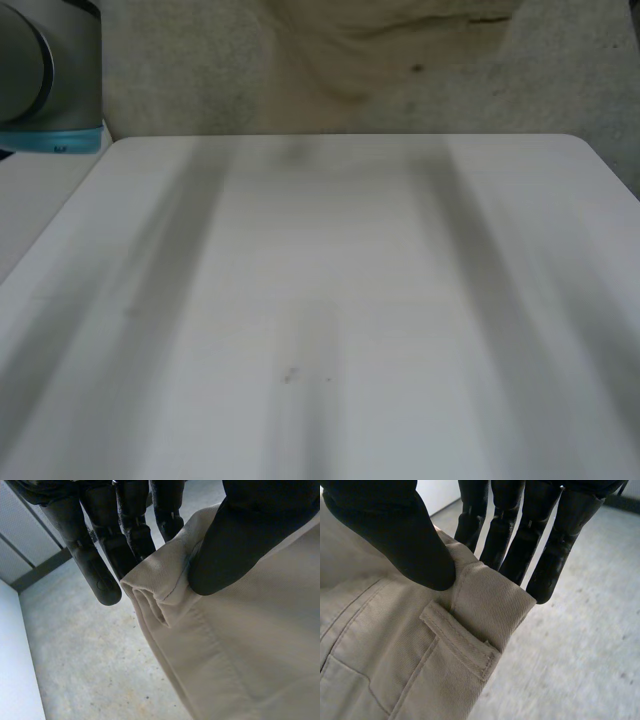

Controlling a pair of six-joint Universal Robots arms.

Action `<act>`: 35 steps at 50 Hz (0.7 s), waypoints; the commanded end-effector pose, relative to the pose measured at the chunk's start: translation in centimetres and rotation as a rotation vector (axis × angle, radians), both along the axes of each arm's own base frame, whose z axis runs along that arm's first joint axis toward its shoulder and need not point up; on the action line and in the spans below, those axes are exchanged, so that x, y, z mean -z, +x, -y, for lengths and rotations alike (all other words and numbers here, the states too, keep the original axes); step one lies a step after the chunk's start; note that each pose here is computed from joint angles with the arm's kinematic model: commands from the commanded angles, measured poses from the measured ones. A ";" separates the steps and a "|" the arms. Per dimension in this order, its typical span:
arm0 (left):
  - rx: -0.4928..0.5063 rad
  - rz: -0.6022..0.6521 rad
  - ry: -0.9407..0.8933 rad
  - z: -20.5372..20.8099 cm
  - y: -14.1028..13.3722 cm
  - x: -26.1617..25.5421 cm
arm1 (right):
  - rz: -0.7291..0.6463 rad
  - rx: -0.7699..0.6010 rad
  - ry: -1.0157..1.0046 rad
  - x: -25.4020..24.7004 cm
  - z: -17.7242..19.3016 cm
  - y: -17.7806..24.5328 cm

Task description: Fold the shorts.

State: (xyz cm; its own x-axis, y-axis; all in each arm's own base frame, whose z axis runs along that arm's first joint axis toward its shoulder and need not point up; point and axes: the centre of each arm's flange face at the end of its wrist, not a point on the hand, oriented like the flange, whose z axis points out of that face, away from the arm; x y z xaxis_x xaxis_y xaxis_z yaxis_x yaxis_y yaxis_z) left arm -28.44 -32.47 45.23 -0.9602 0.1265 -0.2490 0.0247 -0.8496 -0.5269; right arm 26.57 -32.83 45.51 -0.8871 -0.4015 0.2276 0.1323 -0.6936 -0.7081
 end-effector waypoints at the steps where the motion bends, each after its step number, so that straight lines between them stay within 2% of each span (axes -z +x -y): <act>1: 0.063 0.041 0.286 -0.8 0.6 7.2 | -0.146 -0.025 0.258 7.3 -0.3 0.4; 6: 0.081 0.104 0.532 -2.0 1.0 14.8 | -0.292 -0.021 0.445 14.0 -0.7 0.7; 7: 0.082 0.142 0.625 -2.8 1.1 18.2 | -0.321 -0.015 0.476 15.3 -0.7 0.7; 8: 0.082 0.143 0.626 -2.8 1.1 18.2 | -0.321 -0.015 0.476 15.4 -0.7 0.7; 10: 0.071 0.188 0.739 -3.4 1.2 22.2 | -0.452 0.005 0.591 21.3 -0.2 1.0; 13: 0.062 0.218 0.825 -3.7 1.4 25.0 | -0.520 0.015 0.644 23.9 0.0 1.1; 14: 0.048 0.270 0.929 -4.6 1.8 27.8 | -0.584 0.017 0.695 26.2 -0.2 1.1; 16: 0.045 0.287 0.959 -5.0 1.9 28.3 | -0.706 0.014 0.785 29.2 -1.0 0.9; 17: 0.045 0.287 0.960 -5.0 1.9 28.3 | -0.726 0.010 0.804 29.5 -1.2 0.8; 21: 0.010 0.419 1.166 -8.1 3.4 30.2 | -0.768 -0.004 0.865 29.6 -2.5 0.4; 29: -0.004 0.469 1.314 -11.1 5.1 29.1 | -0.768 0.018 0.848 26.5 -5.5 -0.9; 35: 0.001 0.516 1.405 -13.2 5.6 29.8 | -0.801 0.003 0.884 26.7 -7.6 -1.4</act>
State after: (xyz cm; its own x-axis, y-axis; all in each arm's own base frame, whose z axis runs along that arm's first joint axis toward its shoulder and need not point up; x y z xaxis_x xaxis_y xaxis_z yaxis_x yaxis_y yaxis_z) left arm -23.40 -21.34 15.95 -0.8205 0.5152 -0.2477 0.4238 0.2575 -0.8684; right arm 25.74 -27.40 18.57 -0.6329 -0.6811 0.3682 -0.5495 0.0602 -0.8333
